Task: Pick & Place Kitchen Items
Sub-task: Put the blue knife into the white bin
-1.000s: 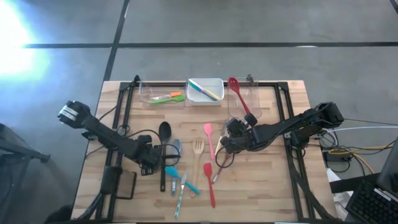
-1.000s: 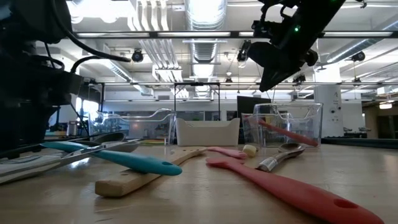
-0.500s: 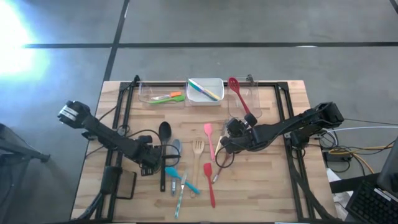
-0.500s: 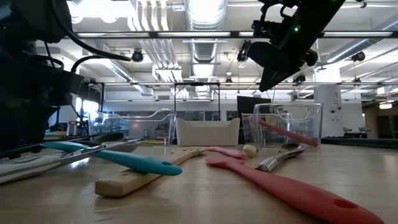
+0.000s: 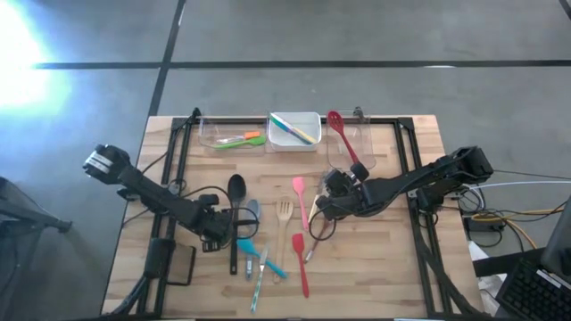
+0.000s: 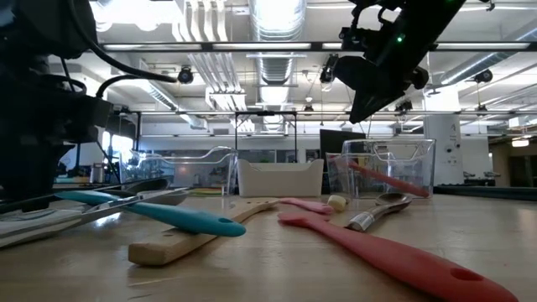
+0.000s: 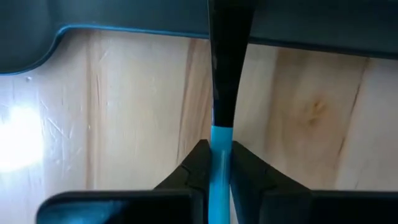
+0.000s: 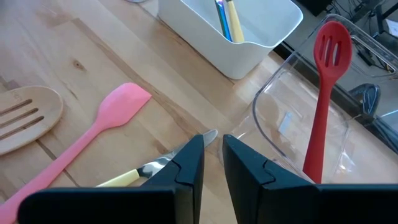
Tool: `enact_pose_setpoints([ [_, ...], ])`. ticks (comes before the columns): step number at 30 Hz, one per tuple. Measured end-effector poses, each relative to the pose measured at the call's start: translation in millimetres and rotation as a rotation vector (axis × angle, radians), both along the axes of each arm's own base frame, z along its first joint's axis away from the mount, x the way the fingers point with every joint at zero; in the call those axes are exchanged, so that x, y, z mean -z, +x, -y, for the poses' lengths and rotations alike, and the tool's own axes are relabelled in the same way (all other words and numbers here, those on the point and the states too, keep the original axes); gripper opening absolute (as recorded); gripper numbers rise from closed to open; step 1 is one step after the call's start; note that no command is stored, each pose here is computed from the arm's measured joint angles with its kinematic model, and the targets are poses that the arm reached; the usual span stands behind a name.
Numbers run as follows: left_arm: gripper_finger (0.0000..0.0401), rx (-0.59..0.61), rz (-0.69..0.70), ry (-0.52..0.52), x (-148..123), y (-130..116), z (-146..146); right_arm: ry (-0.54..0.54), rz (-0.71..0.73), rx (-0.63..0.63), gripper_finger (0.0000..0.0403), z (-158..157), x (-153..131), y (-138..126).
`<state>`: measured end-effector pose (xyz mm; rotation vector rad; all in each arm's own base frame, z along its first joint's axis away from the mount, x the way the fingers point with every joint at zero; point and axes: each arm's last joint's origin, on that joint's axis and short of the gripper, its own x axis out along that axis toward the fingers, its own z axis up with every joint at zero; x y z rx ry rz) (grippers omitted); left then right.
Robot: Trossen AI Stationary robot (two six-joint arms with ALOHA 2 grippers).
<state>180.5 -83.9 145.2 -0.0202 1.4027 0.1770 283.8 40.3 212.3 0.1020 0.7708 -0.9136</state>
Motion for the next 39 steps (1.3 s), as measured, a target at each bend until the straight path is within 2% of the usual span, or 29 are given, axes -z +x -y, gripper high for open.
enact_pose_setpoints([
  [7, 0.0037, -0.011, -0.081, -0.037, -8, -10, -3, 0.000, -0.001, 0.000, 0.0052, 0, 0, 0],
  [13, 0.0037, -0.048, -0.032, -0.001, -47, -17, -8, 0.000, -0.001, 0.000, 0.0052, 0, 0, 0],
  [21, 0.0037, -0.105, 0.433, 0.066, -93, -15, -15, 0.011, 0.020, 0.019, 0.0052, 0, 0, 0],
  [25, 0.0037, -0.118, 0.695, 0.120, -105, -10, -18, 0.040, 0.075, 0.069, 0.0052, 0, 0, 0],
  [29, 0.0037, -0.074, 0.896, 0.137, -112, -3, -19, 0.047, 0.131, 0.086, 0.0052, -1, -6, 5],
  [32, 0.0037, -0.024, 1.000, 0.168, -108, 4, -22, -0.012, 0.228, 0.022, 0.0052, -7, -17, 18],
  [35, 0.0037, -0.005, 1.095, 0.181, -105, 11, -31, -0.066, 0.365, -0.108, 0.0052, -20, -30, 34],
  [39, 0.0037, 0.025, 1.219, 0.132, -98, 17, -47, -0.136, 0.526, -0.261, 0.0052, -40, -41, 44],
])
